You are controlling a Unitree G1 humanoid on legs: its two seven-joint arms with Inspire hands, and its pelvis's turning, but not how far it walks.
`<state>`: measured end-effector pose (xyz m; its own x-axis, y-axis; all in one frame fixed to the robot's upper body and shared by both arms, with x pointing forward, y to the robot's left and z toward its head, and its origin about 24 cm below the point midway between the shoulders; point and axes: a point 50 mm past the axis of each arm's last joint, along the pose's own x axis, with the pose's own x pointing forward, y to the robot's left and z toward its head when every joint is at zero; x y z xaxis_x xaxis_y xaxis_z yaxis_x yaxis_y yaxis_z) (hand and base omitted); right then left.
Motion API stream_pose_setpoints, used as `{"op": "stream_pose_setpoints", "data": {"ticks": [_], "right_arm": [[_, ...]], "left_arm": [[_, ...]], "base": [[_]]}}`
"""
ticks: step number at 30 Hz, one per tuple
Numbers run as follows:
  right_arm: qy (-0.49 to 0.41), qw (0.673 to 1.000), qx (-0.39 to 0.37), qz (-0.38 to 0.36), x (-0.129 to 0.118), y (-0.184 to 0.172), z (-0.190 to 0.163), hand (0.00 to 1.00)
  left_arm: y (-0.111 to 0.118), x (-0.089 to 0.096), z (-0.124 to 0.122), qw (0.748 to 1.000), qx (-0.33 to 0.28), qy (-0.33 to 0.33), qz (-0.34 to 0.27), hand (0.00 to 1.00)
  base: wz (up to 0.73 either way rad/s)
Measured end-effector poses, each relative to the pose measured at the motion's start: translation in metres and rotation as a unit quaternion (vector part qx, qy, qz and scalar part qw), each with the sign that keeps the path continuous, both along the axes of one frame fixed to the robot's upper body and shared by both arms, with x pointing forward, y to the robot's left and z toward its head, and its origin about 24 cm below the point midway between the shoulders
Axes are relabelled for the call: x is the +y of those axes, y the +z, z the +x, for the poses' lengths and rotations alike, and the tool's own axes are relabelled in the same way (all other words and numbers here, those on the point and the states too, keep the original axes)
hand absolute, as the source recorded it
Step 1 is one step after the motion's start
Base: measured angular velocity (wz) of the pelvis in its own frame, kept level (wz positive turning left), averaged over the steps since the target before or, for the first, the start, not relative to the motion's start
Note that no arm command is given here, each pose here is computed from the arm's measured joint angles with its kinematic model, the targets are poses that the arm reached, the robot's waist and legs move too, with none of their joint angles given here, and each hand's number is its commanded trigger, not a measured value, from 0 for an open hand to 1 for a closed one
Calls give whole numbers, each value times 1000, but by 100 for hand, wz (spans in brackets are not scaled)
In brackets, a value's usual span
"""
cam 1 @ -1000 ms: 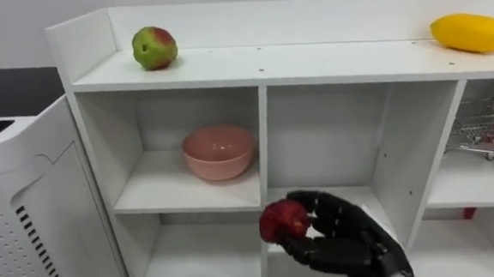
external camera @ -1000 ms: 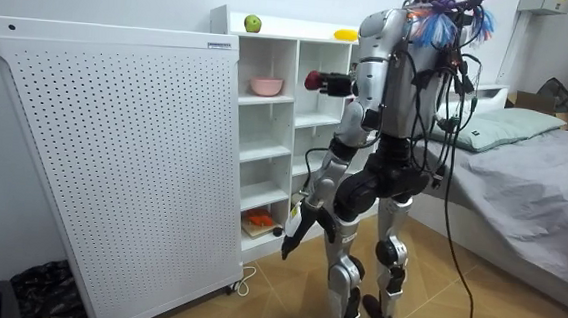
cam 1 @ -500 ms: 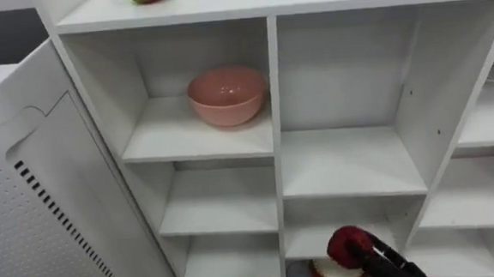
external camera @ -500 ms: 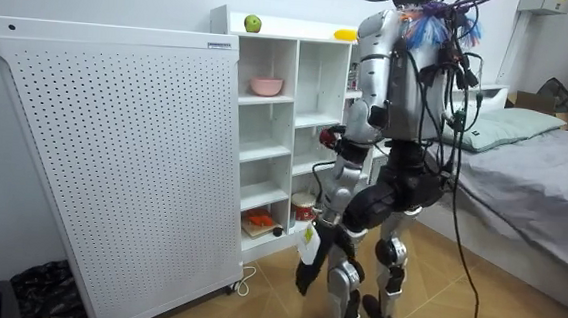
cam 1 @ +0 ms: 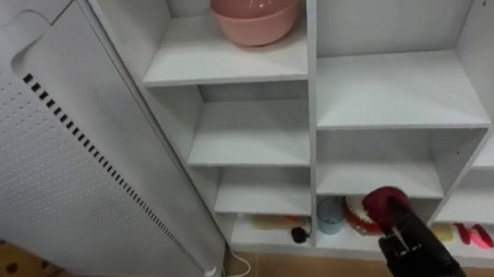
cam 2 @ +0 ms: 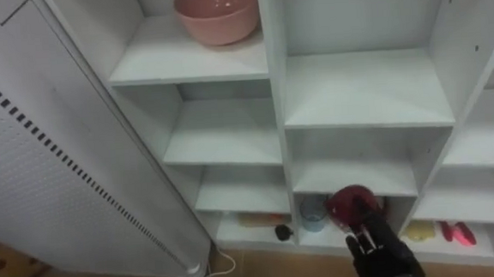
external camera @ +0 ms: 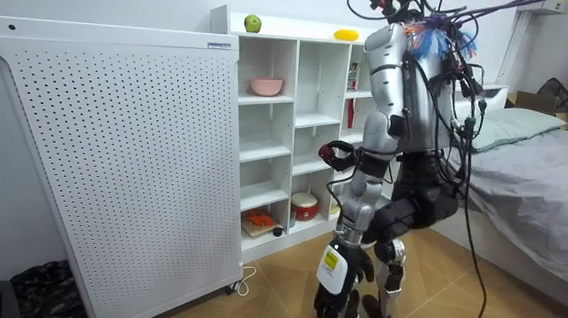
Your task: Arrange fruit in the closet
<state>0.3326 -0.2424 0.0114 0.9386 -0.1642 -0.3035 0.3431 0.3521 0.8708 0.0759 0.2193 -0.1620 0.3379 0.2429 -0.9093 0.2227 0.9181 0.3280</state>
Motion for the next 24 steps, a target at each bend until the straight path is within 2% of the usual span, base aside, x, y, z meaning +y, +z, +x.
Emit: {"op": "stream_pose_setpoints", "data": {"ticks": [5, 12, 20, 21, 22, 24], "right_arm": [[-29, 998, -48, 11, -16, 37, 20, 100], [-53, 996, -70, 11, -29, 64, 30, 100], [-84, 992, -88, 21, -37, 96, 41, 100], [-85, 992, -90, 21, -37, 100, 42, 87], [-87, 992, -95, 18, -37, 106, 45, 0], [-88, 991, -103, 11, -39, 114, 47, 0]], "left_arm": [[0, 1, 0, 1000, -1, 6, -2, 0], [2, -2, 6, 1000, -16, -2, -8, 0], [7, 7, 9, 999, -33, -14, 1, 0], [7, 7, 8, 999, -33, -14, 2, 0], [7, 8, 8, 999, -32, -13, 4, 0], [7, 8, 6, 999, -30, -13, 4, 0]], "base": [[11], [12], [8], [0], [-3], [-2]]}}
